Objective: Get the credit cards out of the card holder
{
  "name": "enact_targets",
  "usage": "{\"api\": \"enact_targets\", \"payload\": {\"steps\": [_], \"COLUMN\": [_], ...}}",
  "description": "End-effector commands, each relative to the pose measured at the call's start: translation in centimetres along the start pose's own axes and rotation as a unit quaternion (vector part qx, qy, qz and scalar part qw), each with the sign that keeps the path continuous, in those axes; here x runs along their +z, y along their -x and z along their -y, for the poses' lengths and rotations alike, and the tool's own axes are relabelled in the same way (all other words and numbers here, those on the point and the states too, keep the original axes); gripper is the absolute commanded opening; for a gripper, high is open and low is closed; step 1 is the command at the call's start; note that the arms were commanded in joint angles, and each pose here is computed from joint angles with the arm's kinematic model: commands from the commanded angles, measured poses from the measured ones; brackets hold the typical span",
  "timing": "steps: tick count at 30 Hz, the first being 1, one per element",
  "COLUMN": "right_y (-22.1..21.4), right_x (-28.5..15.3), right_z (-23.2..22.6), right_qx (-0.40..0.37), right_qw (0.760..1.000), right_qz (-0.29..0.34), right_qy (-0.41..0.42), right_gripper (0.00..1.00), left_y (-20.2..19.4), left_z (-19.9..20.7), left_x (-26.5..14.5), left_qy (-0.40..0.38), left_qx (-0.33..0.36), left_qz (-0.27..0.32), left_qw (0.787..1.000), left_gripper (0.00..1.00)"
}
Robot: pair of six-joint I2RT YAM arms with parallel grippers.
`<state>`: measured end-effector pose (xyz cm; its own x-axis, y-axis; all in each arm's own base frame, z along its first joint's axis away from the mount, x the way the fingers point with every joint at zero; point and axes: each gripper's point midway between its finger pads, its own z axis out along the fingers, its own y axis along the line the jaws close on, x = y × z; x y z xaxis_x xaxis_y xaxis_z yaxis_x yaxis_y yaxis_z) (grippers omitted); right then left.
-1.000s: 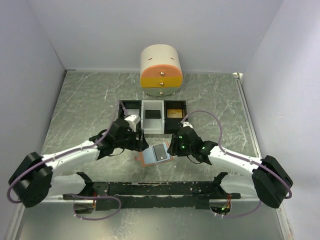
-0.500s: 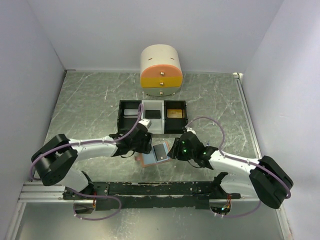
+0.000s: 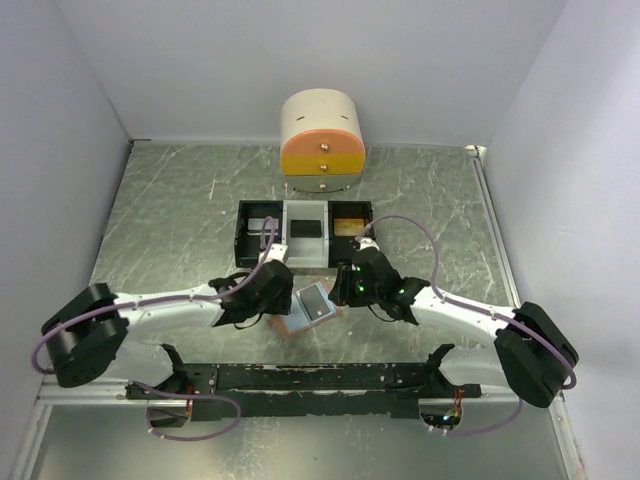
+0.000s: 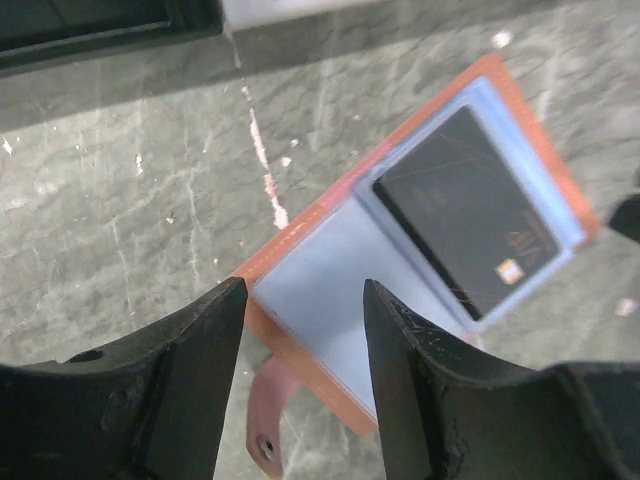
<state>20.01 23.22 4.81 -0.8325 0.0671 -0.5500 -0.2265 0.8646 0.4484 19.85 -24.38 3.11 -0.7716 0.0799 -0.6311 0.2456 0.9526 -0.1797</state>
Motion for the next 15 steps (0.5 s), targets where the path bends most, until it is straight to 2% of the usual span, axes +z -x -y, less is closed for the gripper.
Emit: {"api": "enact_targets", "payload": {"steps": [1, 6, 9, 15], "right_y": [0.6, 0.5, 0.0, -0.4], "right_x": [0.3, 1.0, 1.5, 1.9], "right_z": [-0.6, -1.9, -2.0, -2.0], "right_qx": [-0.046, -0.068, -0.074, -0.08], "right_qw": [0.999, 0.996, 0.995, 0.993], "right_qz": [-0.009, -0.033, -0.044, -0.054], "right_qy": [0.015, 0.048, 0.054, 0.063], "right_gripper": [0.39, 0.31, 0.25, 0.19], "left_y": [2.8, 5.3, 5.4, 2.5], "left_z": [1.5, 5.2, 7.1, 7.4], "left_x": [-2.6, -5.6, -6.5, -4.4], "left_qy": [-0.033, -0.144, -0.209, -0.218], "left_qx": [-0.035, -0.071, -0.098, -0.175], "left_qz": [0.049, 0.089, 0.093, 0.055], "left_qw": [0.998, 0.983, 0.968, 0.958], "left_gripper": [0.63, 0.66, 0.65, 0.6]}}
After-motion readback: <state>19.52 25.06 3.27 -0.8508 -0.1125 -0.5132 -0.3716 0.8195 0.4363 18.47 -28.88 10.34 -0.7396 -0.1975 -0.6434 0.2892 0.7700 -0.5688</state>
